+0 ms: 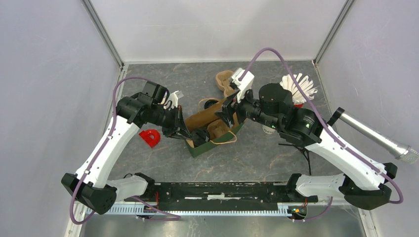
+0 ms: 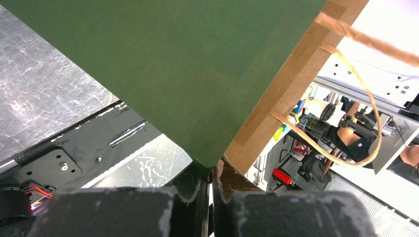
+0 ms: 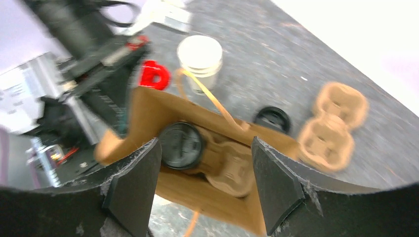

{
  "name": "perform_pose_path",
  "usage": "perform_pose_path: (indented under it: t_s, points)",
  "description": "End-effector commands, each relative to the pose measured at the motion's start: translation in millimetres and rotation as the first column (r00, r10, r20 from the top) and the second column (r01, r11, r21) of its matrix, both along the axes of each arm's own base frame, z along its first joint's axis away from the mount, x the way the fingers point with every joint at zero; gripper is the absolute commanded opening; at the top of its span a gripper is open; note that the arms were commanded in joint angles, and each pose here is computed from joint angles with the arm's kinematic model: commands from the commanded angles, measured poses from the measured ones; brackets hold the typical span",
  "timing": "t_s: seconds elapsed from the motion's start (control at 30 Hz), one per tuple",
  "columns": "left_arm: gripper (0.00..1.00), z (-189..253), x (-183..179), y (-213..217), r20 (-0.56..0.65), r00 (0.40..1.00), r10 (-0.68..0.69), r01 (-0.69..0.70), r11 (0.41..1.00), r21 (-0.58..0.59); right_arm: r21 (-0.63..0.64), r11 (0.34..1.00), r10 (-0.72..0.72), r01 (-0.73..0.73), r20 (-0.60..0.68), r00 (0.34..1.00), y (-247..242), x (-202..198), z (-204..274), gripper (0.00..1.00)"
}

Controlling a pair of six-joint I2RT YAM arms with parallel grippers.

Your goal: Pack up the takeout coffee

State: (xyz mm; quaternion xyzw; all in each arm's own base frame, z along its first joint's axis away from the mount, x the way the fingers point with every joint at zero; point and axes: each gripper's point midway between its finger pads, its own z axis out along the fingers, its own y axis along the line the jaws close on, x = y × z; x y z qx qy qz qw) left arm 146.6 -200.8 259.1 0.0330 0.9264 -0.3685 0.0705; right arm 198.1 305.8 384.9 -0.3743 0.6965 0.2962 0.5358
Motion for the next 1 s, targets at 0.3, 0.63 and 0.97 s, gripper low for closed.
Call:
perform_pose_path:
  t_s: [0.3, 0.63, 0.97]
  points:
    - [0.07, 7.0, -0.8, 7.5, 0.119, 0.988, -0.103, 0.103, 0.995, 0.010, -0.295, 0.748, -0.614, 0.595, 0.035, 0.788, -132.7, 88.8, -26.0, 0.75]
    - [0.07, 17.9, -20.2, 1.8, 0.104, 0.983, -0.152, 0.161, 0.984, -0.080, -0.492, 0.619, -0.744, 0.612, -0.118, 0.658, -172.4, 91.6, -112.9, 0.85]
    - [0.07, 16.7, -37.1, -0.7, 0.077, 0.975, -0.210, 0.219, 0.966, -0.139, -0.587, 0.515, -0.835, 0.625, -0.177, 0.521, -220.6, 93.9, -181.9, 0.98]
